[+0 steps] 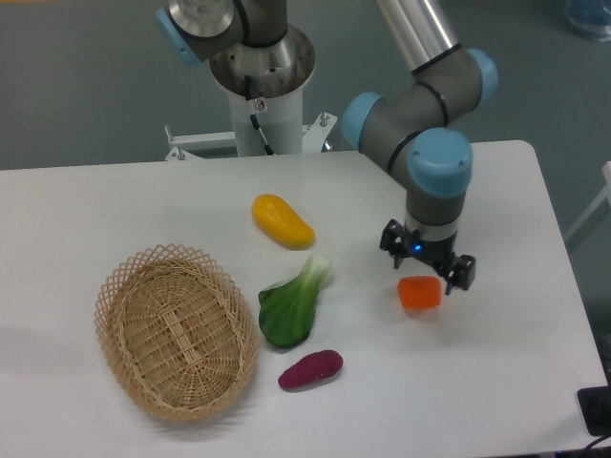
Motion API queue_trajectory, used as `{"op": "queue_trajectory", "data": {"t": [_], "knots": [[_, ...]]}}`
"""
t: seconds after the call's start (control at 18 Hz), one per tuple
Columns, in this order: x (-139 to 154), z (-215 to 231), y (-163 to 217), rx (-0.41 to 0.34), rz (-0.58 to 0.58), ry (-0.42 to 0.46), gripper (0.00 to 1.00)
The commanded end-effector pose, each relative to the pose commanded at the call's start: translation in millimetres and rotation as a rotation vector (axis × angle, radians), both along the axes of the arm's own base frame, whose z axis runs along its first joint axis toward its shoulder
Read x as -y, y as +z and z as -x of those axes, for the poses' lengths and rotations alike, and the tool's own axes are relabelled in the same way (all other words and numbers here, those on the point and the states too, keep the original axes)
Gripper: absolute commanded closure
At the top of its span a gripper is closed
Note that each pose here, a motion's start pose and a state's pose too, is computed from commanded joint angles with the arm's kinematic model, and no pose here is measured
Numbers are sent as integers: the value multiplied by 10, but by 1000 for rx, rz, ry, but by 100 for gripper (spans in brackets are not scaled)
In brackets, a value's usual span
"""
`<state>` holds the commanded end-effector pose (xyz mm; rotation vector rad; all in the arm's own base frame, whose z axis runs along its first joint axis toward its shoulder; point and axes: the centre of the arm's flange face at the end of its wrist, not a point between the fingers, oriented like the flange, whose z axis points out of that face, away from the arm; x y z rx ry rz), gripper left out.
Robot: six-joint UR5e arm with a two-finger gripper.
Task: Place the orange on the table
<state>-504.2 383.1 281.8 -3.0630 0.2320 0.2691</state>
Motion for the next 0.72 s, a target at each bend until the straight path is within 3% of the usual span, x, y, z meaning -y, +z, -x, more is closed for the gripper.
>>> {"op": "queue_trajectory", "data": {"t": [0.33,0.72], "knots": [[410,430,97,9,14,20,0],[528,739,255,25,-2,24,0]]}}
